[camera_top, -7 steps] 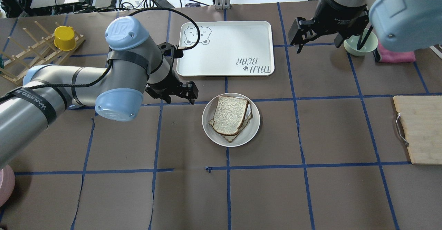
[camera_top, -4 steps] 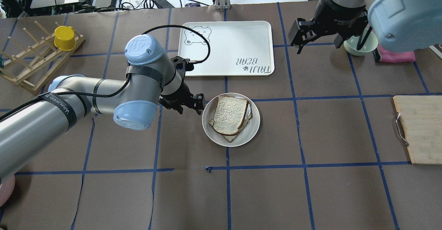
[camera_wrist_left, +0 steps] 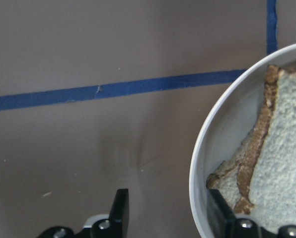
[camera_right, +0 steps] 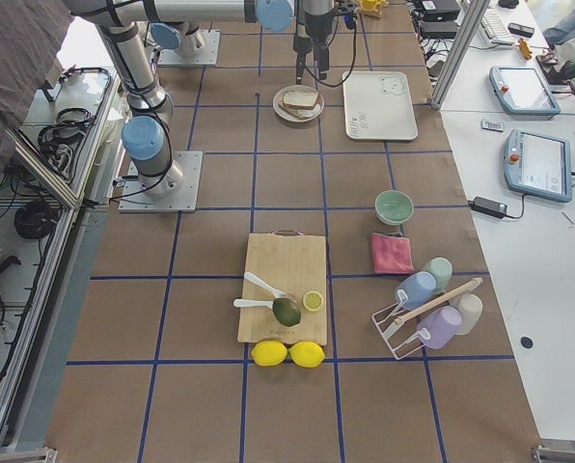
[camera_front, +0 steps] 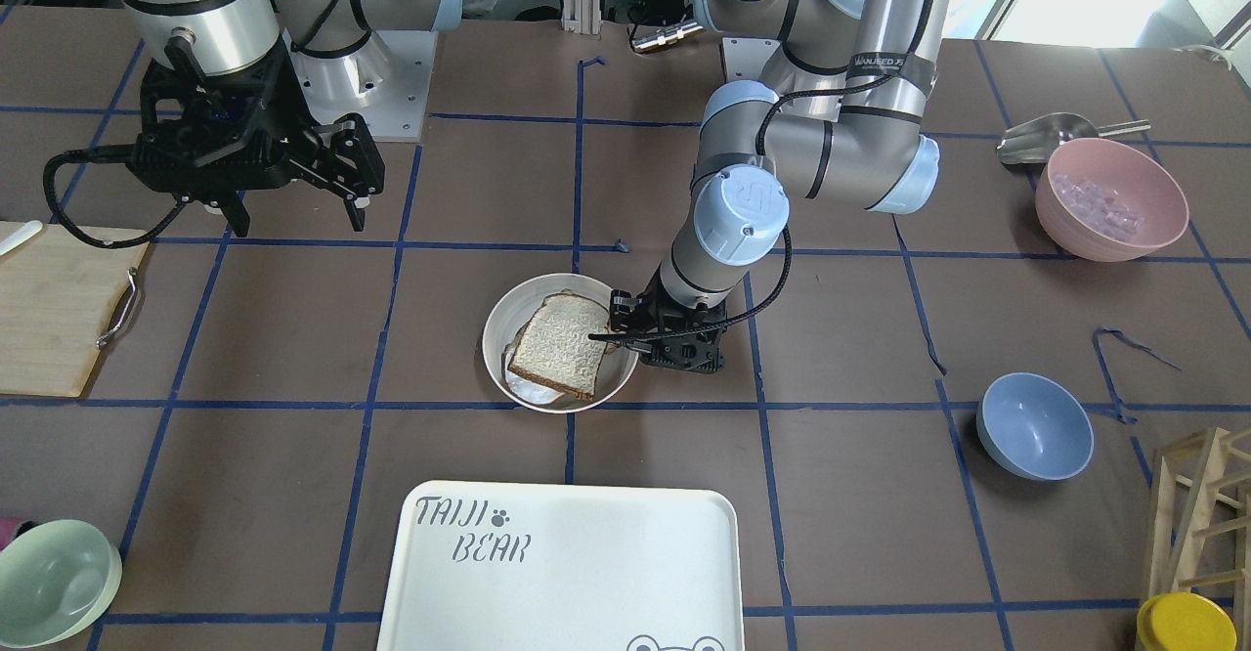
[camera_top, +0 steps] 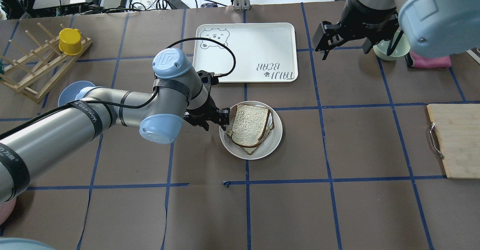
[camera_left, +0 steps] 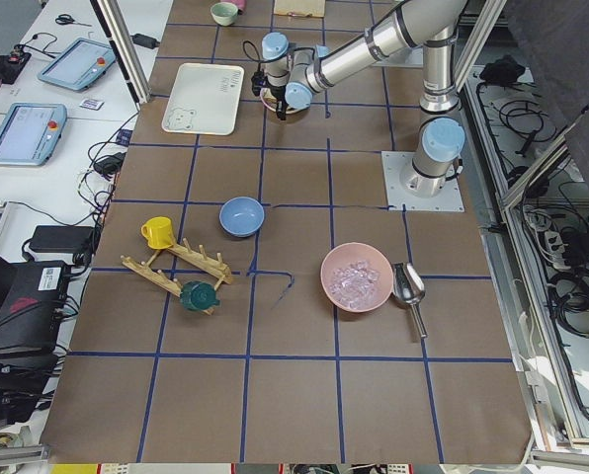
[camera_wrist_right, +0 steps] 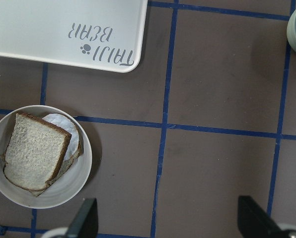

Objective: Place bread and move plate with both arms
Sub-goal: 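Grasp the rim of the white plate with the left gripper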

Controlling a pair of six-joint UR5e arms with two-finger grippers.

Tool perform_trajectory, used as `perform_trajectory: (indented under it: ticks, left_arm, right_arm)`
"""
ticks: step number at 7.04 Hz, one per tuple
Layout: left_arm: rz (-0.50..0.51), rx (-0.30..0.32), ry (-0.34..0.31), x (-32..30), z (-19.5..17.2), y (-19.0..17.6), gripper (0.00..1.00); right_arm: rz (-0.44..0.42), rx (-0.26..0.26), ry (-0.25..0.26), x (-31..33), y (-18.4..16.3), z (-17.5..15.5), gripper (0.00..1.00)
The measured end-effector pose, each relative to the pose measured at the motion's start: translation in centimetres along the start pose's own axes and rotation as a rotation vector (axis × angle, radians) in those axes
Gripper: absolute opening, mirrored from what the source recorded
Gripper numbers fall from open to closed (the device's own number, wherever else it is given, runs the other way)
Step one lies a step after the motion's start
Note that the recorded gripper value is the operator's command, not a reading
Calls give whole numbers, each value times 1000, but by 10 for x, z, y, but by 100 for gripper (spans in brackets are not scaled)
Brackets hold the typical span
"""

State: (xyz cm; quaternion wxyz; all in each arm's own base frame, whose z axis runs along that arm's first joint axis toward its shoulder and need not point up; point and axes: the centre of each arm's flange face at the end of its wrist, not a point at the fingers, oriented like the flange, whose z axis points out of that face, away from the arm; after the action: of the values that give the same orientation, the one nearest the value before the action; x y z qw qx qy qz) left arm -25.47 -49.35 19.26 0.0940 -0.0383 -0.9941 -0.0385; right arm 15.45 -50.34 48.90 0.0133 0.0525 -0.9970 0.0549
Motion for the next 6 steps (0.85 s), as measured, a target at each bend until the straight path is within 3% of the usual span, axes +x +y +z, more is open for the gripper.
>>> perform_trajectory:
  ticks: [1, 2, 3, 4, 6]
  left_arm:
    - [-6, -5, 13, 4, 6, 0, 58]
    - [-6, -9, 18, 6, 9, 0, 41]
    - [-2, -12, 19, 7, 11, 0, 5]
    - [1, -14, 19, 7, 12, 0, 0]
    - [-2, -13, 17, 7, 12, -1, 0]
  right_arm:
    - [-1, -1, -1, 0, 0, 0, 100]
    - [-1, -1, -1, -1, 0, 1, 100]
    - [-1, -2, -1, -1, 0, 1, 100]
    - [-1, -3, -2, -1, 1, 1, 100]
    - [-3, -5, -3, -2, 1, 2, 100]
